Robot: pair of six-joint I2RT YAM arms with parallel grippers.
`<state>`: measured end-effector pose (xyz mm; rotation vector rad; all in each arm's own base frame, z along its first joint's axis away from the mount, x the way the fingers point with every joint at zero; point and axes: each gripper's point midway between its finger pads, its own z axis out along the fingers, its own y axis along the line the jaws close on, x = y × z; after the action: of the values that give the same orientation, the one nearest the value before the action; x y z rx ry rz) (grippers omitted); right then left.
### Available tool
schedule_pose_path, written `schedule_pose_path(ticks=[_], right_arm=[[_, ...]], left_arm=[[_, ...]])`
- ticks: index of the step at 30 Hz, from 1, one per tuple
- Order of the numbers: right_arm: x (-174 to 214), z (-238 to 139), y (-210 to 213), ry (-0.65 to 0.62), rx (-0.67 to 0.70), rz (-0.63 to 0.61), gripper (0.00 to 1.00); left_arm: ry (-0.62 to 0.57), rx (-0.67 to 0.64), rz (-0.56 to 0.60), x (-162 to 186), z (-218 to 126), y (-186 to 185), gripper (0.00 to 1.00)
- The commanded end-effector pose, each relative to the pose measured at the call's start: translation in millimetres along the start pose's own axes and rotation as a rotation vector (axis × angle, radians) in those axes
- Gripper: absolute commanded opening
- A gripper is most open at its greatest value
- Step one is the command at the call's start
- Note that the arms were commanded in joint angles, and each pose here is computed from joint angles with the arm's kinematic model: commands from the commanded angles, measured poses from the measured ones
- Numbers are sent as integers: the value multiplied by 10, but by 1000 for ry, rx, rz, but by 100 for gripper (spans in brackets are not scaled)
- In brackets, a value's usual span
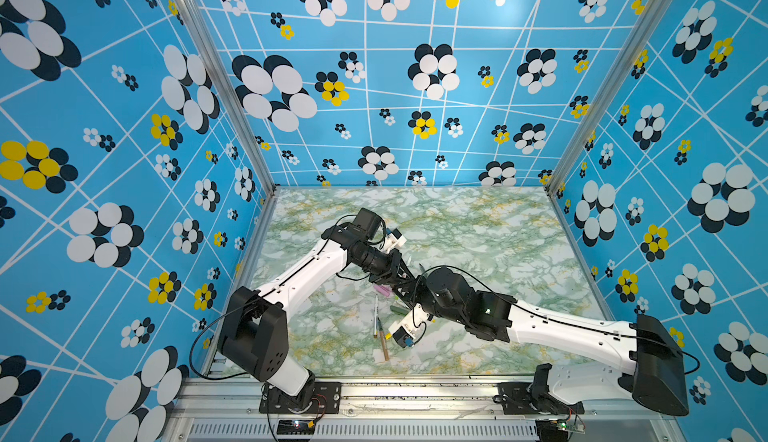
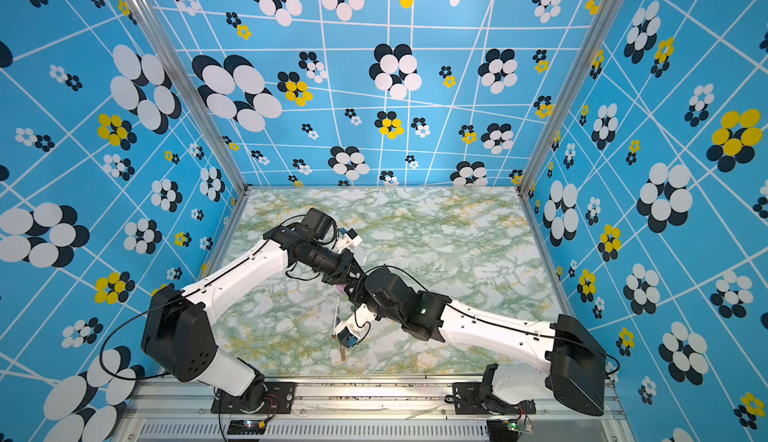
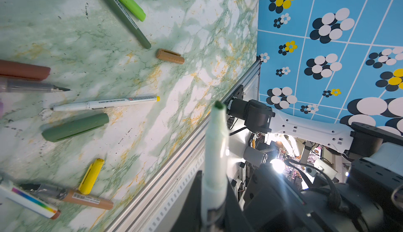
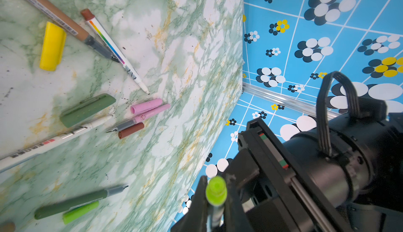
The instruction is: Insert the pens into the pen caps
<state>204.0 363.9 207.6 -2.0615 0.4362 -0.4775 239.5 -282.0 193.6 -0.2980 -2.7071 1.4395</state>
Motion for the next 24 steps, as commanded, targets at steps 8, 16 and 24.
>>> schedule_pose_path(ticks=[8,16,24], right_arm=[[70,-5,-210,40,57,8,4],[85,-68,-239,42,64,32,42],[53,-231,-159,15,35,64,53]], left_arm=[[-11,-9,8,-19,-47,-71,0],[-87,19,26,-207,-146,-163,0],[-165,14,37,-453,-239,-168,0]])
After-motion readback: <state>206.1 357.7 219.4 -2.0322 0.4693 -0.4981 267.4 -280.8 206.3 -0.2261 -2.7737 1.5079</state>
